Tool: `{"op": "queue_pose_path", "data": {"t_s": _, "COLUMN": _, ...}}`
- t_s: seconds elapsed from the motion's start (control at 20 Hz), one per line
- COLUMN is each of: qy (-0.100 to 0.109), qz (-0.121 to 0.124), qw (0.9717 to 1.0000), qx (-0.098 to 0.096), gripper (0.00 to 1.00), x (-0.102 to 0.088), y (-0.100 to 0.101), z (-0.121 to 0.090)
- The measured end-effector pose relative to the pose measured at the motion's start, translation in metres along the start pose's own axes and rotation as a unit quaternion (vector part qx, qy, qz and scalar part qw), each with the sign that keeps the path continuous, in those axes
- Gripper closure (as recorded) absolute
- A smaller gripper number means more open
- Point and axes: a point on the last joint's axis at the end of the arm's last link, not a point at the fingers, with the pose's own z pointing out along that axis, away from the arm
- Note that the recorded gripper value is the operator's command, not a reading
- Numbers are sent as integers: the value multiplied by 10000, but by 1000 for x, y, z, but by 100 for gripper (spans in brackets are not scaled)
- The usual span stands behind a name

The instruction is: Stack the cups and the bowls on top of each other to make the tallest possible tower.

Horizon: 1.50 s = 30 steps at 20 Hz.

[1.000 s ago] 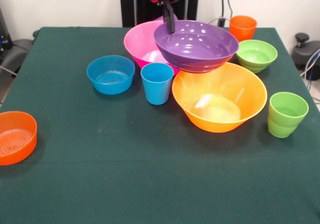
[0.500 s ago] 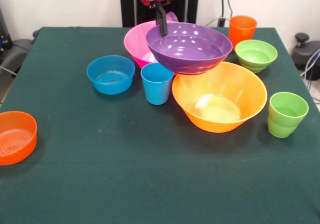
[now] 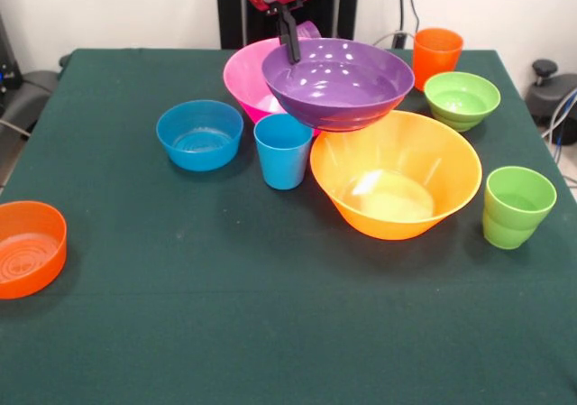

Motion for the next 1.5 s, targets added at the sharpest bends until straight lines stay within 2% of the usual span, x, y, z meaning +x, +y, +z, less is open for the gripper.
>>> {"op": "queue_pose_path", "data": {"t_s": 0.35, "qy": 87, "qz": 3, "qw": 9999, "qx": 73, "gripper": 100, "x": 6, "y": -12, "z": -3}}
{"op": "queue_pose_path", "data": {"t_s": 0.5, "qy": 94, "qz": -88, "qw": 9999, "qx": 76, "gripper": 100, "x": 8, "y": -14, "z": -3}}
{"op": "queue_pose_path", "data": {"t_s": 0.75, "qy": -98, "qz": -221, "qw": 9997, "qx": 94, "gripper": 100, "x": 5, "y": -21, "z": -3}}
{"op": "queue_pose_path", "data": {"t_s": 1.2, "qy": -303, "qz": -266, "qw": 9992, "qx": 84, "gripper": 100, "x": -1, "y": -28, "z": -4}}
{"op": "queue_pose_path", "data": {"t_s": 1.5, "qy": -234, "qz": -287, "qw": 9992, "qx": 116, "gripper": 100, "x": 2, "y": -37, "z": -3}}
